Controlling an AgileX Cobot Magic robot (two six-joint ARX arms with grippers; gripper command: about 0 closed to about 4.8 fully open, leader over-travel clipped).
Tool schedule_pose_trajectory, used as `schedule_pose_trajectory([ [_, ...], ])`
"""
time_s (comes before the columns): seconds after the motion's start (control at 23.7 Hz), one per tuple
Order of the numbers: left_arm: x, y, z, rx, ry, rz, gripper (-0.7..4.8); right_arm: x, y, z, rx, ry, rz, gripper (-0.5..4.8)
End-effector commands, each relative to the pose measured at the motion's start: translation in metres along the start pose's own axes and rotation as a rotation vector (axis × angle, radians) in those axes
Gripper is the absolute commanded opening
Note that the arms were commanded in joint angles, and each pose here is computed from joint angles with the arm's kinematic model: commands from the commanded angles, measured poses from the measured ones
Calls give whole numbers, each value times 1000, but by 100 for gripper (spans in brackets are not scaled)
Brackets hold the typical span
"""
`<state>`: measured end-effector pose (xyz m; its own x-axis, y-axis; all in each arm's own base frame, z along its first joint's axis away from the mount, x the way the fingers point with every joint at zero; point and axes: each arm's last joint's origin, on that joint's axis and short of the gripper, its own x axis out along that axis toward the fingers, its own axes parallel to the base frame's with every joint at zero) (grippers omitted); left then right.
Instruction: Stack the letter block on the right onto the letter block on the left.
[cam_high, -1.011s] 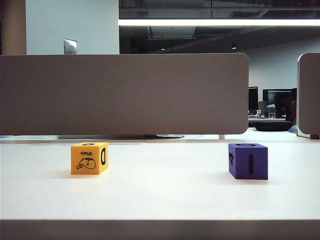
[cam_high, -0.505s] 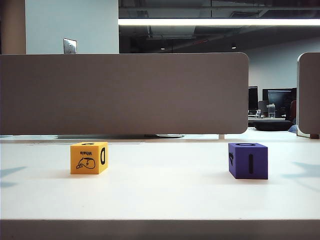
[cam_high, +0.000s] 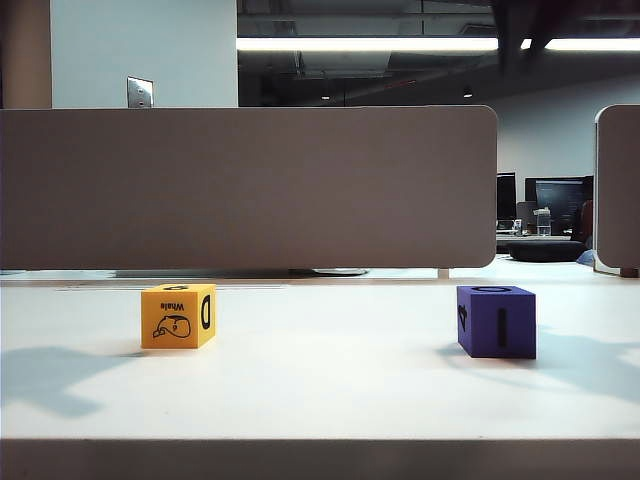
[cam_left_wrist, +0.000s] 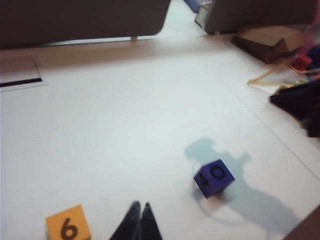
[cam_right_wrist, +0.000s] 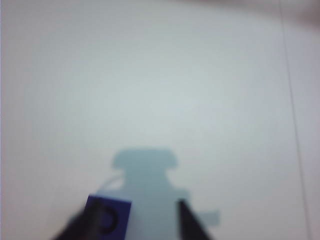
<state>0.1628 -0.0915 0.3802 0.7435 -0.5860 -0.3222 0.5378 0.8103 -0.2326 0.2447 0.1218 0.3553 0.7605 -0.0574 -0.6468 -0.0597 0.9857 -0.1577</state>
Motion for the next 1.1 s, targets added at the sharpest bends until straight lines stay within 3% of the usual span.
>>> schedule_pose_trajectory([
  [0.04, -2, 2, -1, -9, 20, 44, -6, 14, 7, -8, 75, 122, 43, 479],
  [0.17, -4, 3, -9, -26, 109, 49, -6, 30, 15, -14, 157, 224, 75, 479],
  [0.38, -9, 1, -9, -31, 128, 12, -6, 59, 27, -23, 160, 338, 53, 479],
  [0.59, -24, -6, 10, 34, 5, -4, -6, 91, 39, -35, 116, 431, -2, 479],
  [0.72, -32, -5, 23, 94, -79, 134, -6, 111, 47, -44, 106, 495, -11, 479],
  [0.88, -34, -3, 25, 168, -89, 218, -6, 134, 56, -55, 88, 548, -21, 479],
  [1.1, -35, -3, 26, 168, -92, 232, -6, 149, 59, -63, 133, 596, -31, 479],
])
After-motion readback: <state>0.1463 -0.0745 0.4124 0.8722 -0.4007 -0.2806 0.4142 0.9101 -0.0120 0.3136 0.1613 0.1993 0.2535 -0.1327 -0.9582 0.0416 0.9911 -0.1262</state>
